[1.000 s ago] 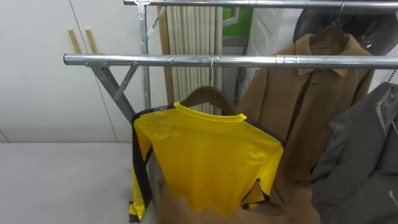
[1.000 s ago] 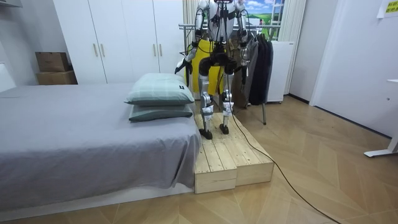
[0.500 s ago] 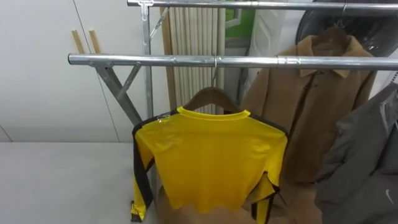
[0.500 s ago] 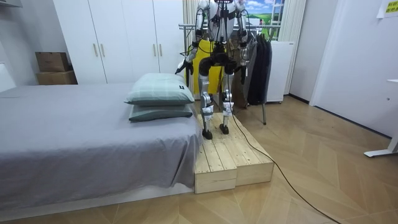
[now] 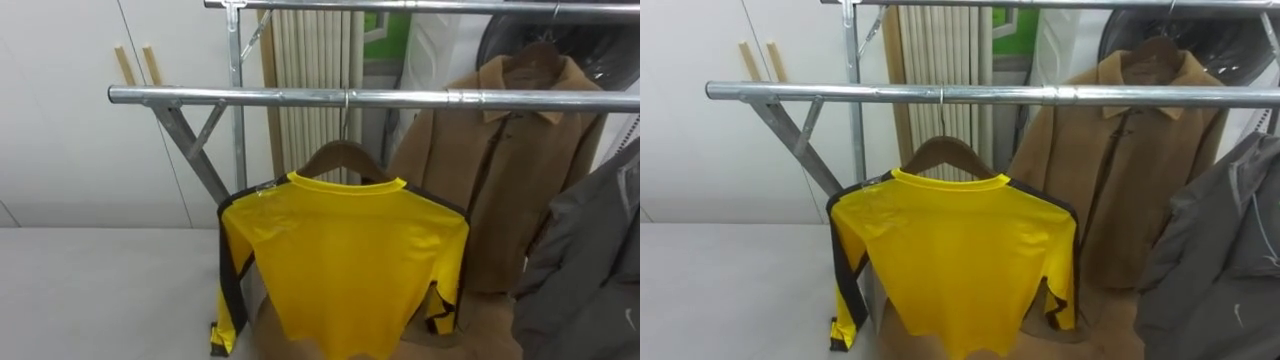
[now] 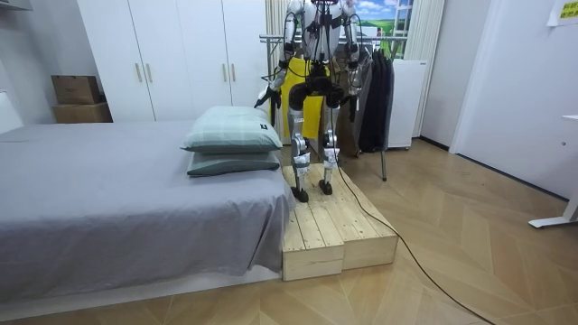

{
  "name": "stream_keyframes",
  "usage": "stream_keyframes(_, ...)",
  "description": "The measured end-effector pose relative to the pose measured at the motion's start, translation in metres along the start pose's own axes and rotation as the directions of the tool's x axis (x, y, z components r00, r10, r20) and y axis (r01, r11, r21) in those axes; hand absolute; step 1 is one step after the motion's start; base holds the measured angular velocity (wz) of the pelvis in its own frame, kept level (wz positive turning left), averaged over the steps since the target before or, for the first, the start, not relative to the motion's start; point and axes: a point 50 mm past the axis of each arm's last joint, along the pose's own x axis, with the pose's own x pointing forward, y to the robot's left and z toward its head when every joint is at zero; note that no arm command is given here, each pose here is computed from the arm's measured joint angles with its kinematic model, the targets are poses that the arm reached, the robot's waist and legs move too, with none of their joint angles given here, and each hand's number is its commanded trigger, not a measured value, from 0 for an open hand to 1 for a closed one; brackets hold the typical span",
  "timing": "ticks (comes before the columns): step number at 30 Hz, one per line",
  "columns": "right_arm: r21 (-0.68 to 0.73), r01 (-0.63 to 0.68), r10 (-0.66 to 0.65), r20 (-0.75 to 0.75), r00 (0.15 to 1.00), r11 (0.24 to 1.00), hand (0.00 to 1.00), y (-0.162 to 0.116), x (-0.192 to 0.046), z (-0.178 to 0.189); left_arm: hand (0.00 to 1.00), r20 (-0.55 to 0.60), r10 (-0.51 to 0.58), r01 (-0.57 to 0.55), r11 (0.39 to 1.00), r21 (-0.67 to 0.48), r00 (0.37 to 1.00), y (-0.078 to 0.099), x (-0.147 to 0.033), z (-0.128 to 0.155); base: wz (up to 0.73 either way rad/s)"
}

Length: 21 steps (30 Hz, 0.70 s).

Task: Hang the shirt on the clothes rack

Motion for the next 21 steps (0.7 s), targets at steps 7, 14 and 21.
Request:
stream_keyframes(7, -0.001, 0.001, -0.001, -0.003, 1.0, 1.0, 0.0, -0.0001, 0.0, -0.0005, 0.0, 0.006, -0.003, 0.003, 1.0, 0.024, 1.0, -0.0001, -0.0001, -0.0005, 0.02)
stream_keyframes(14, -0.042, -0.009, 0.009, 0.0, 1.0, 0.999, 0.0, 0.0011, 0.0004, 0.0013, 0.0, 0.008, -0.006, 0.006, 1.0, 0.024, 1.0, -0.0004, 0.0, 0.0, 0.06)
stream_keyframes(21, -0.111, -0.015, 0.016, 0.009, 1.0, 0.994, 0.0, 0.0009, 0.0009, 0.005, 0.0, 0.024, -0.003, 0.002, 0.998, 0.055, 1.0, 0.0017, 0.0011, 0.0009, 0.03)
